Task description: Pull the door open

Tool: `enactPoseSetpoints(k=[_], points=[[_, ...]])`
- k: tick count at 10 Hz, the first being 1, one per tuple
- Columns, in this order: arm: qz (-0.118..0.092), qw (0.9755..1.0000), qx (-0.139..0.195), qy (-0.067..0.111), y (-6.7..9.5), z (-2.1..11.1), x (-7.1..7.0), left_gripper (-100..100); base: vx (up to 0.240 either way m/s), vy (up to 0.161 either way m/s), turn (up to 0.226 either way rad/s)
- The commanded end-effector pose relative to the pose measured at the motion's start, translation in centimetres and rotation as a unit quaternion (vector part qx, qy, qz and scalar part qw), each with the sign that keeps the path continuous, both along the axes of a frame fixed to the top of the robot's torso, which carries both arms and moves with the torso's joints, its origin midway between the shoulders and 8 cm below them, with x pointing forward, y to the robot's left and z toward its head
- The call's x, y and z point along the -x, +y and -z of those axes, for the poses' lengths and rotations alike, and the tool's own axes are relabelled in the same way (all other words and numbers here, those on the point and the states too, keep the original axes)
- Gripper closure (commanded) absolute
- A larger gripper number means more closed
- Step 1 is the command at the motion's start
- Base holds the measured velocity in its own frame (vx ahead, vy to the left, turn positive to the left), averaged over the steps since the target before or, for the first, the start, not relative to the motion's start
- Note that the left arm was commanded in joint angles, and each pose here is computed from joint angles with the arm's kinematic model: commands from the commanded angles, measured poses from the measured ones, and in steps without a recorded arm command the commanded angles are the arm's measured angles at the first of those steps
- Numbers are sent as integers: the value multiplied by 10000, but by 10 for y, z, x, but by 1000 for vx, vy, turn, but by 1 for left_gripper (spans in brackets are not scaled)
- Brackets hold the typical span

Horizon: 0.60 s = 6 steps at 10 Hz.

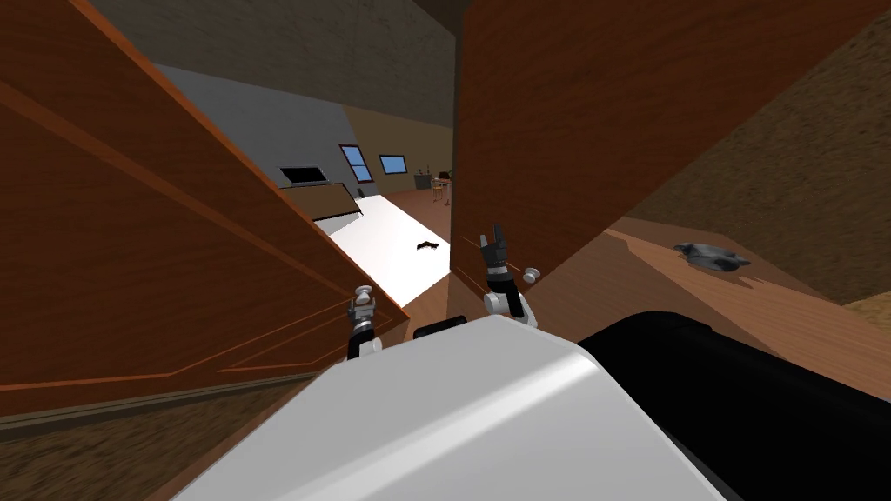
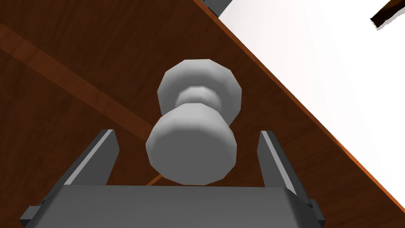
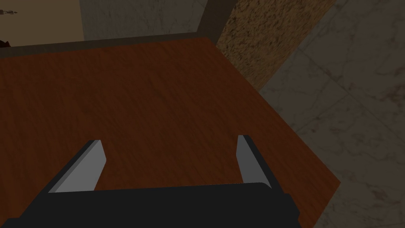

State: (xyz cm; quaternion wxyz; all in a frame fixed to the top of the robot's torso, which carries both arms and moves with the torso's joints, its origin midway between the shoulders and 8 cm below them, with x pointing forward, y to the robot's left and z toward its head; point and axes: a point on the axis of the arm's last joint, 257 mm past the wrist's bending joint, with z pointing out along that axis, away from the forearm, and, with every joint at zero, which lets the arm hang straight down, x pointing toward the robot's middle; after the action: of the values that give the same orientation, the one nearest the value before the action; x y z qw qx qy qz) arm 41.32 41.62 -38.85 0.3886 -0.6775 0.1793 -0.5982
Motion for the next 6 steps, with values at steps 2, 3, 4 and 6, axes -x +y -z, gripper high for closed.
enactPoseSetpoints(k=[2,3,4,6], points=[[-17,9989,453,-149,-3,0,-2,-100,-45,9,-23],[-30,9976,663,-219,-6,0,-3,-100,-75,8,-36],[-29,9970,734,-242,-6,0,-3,-100,-62,6,-19],[-40,9943,1015,-335,-8,0,-3,-100,-52,-1,-21]])
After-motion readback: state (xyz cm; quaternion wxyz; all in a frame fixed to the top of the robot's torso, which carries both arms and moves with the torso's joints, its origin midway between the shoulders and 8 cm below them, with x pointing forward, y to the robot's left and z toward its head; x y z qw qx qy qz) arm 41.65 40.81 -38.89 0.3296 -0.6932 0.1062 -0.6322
